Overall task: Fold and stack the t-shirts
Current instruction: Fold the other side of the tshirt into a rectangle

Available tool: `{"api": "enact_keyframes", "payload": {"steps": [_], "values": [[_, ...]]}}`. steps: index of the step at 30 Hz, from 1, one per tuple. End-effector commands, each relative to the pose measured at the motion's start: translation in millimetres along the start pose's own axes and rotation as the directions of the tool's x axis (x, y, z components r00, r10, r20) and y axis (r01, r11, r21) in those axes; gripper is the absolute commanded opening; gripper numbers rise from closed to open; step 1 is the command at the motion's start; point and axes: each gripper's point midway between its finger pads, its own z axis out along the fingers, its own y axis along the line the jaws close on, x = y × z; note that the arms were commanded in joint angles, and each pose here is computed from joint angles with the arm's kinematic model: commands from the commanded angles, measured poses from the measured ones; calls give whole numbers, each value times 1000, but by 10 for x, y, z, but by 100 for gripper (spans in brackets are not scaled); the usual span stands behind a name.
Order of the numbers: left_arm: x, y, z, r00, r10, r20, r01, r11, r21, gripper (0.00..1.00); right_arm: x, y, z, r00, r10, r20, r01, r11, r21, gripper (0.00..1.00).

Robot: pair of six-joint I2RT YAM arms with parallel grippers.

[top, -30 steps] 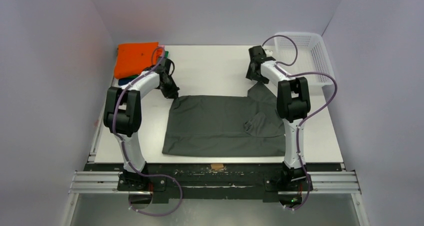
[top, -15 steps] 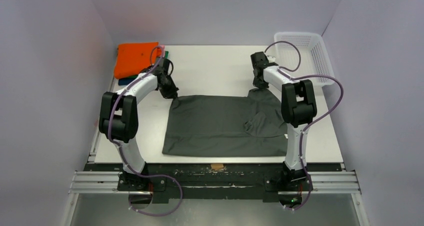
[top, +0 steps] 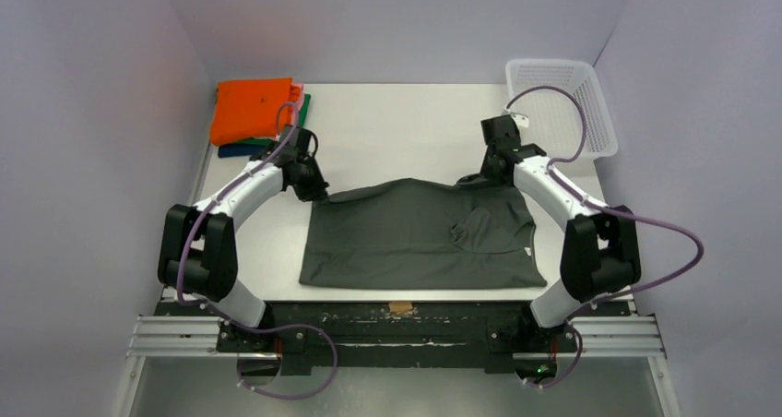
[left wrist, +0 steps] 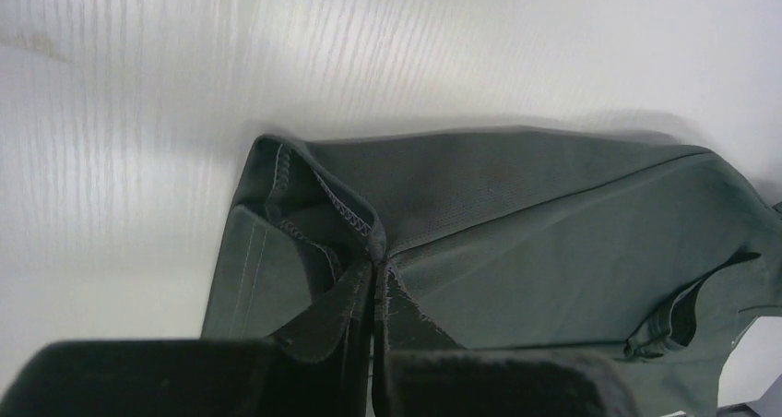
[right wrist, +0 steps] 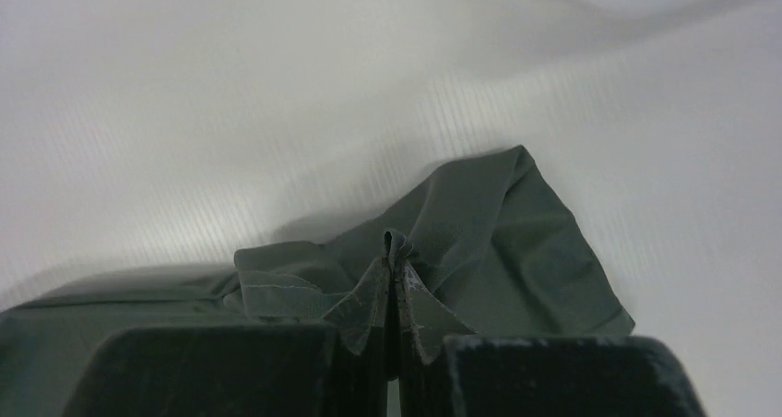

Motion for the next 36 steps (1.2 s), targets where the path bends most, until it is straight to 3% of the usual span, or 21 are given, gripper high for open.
{"api": "enact_keyframes", "payload": {"steps": [1,10,21,25,27,29,31,33,36], "values": [[82,40,-184,998,42,56,-43,999,22,0,194,-104,-435,1000,3,6,-3,1000,-17,0],[426,233,-390,996,44,74,-47,998,40,0,645,-493,-874,999,-26,-34,26,1000,-6,0],[779,527,-361,1000,21,22,-21,1000,-9,0,1076,-795,-1021,994,30,-101,-27,999,32,2],[874,653,-407,1000,7,14,-6,999,-46,23,1425,-827,-1046,977,80,-199,-77,997,21,16],[919,706,-454,1000,-1,13,2,998,-59,38,1577,-799,-1096,965,108,-240,-116,993,-16,38],[949,718,-538,1000,-5,20,6,999,-52,54,1596,-759,-1166,961,129,-243,-147,987,-59,51],[897,745,-655,998,-8,65,12,998,-60,71,1534,-720,-1241,965,145,-217,-171,980,-105,60],[835,694,-791,994,-11,108,14,999,-29,96,1402,-674,-1282,971,173,-167,-198,970,-142,70],[696,502,-924,986,3,165,-12,998,57,100,1187,-546,-1271,973,207,-99,-223,954,-200,85]]}}
